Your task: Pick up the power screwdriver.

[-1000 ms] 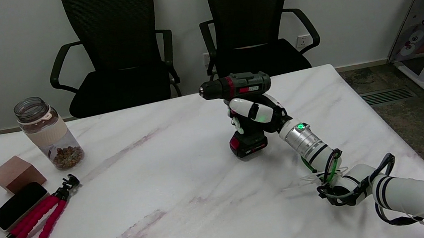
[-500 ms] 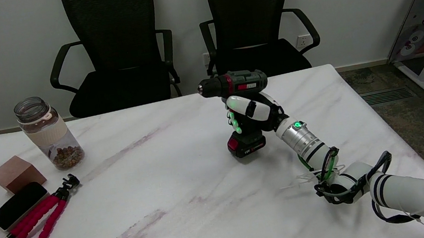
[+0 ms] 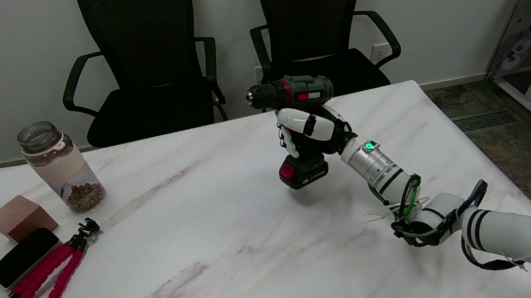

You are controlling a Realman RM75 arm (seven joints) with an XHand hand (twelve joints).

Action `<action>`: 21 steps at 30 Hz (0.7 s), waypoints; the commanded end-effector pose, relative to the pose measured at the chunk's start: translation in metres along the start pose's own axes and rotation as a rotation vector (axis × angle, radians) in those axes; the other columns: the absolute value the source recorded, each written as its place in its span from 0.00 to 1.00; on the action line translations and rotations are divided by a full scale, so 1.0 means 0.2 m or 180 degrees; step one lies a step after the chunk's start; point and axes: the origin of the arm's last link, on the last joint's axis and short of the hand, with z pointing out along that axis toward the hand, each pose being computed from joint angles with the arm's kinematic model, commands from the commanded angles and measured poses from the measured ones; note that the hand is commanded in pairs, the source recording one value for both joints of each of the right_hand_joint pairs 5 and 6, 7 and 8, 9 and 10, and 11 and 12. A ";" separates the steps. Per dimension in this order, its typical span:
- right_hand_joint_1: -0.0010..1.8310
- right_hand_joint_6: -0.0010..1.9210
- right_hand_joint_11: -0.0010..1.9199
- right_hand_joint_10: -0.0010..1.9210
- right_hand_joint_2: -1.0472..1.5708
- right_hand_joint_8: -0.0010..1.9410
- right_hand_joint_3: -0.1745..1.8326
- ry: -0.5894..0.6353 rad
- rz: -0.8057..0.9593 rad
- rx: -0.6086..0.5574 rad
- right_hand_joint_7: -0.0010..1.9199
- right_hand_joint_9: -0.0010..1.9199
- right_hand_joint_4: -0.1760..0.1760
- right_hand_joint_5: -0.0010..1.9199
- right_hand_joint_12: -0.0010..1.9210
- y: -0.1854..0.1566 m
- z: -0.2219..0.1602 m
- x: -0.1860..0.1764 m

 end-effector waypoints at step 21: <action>0.48 1.00 1.00 1.00 0.89 0.99 0.58 -0.0277 -0.0328 0.0821 1.00 1.00 1.00 1.00 1.00 -0.62 0.45 0.01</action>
